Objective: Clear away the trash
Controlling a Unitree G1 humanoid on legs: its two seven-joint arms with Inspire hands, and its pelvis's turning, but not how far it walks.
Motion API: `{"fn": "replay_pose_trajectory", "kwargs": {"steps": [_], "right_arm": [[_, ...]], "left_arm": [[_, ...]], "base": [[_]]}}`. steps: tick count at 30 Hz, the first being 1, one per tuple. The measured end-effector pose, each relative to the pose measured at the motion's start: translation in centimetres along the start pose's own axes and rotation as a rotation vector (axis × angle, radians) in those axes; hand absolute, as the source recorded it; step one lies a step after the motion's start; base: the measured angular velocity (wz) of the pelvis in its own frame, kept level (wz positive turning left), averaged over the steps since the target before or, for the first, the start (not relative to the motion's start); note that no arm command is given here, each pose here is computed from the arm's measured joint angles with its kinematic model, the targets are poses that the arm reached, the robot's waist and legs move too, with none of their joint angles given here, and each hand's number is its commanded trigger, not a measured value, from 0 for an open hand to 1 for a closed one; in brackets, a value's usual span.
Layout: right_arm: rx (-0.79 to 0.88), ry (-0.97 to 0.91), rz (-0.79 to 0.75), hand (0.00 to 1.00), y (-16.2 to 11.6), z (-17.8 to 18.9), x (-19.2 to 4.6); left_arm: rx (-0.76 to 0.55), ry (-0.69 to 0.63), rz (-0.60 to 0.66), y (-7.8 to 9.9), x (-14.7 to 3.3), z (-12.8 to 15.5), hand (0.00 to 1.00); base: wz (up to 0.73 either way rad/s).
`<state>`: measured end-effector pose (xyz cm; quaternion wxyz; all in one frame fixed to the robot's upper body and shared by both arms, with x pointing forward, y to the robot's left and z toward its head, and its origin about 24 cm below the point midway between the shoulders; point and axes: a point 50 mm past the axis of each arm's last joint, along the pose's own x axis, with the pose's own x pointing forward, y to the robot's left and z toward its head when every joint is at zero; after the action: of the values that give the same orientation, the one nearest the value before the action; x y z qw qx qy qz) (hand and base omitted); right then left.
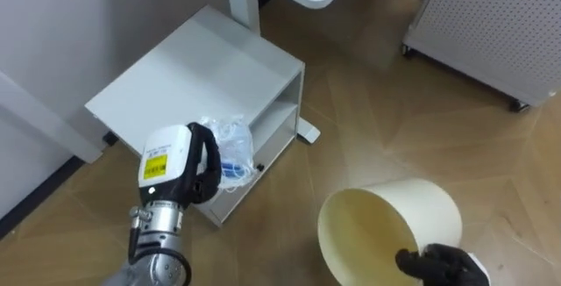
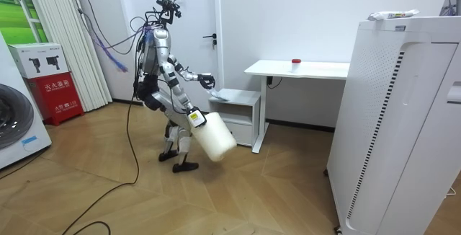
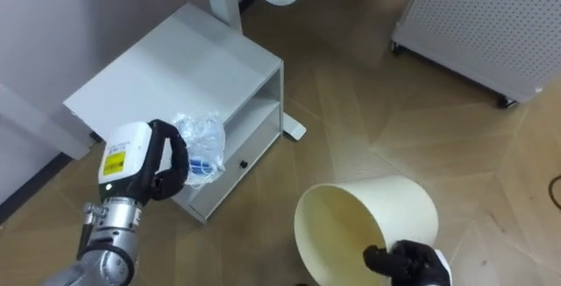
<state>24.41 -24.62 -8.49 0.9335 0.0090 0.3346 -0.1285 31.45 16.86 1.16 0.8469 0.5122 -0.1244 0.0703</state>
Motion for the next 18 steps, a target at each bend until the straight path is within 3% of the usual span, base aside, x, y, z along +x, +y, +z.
{"fn": "replay_pose_trajectory", "kwargs": {"steps": [6, 18], "right_arm": [[-0.005, -0.027, 0.007, 1.00, 0.2, 1.1, 0.2], [0.026, -0.028, 0.044, 1.00, 1.5, 1.0, 0.2]], "left_arm": [[-0.062, -0.005, -0.048, -1.0, -0.5, 1.1, 1.00], [-0.232, 0.062, -0.257, -3.9, -4.4, 1.9, 1.00]], "base": [[-0.03], [0.00]]}}
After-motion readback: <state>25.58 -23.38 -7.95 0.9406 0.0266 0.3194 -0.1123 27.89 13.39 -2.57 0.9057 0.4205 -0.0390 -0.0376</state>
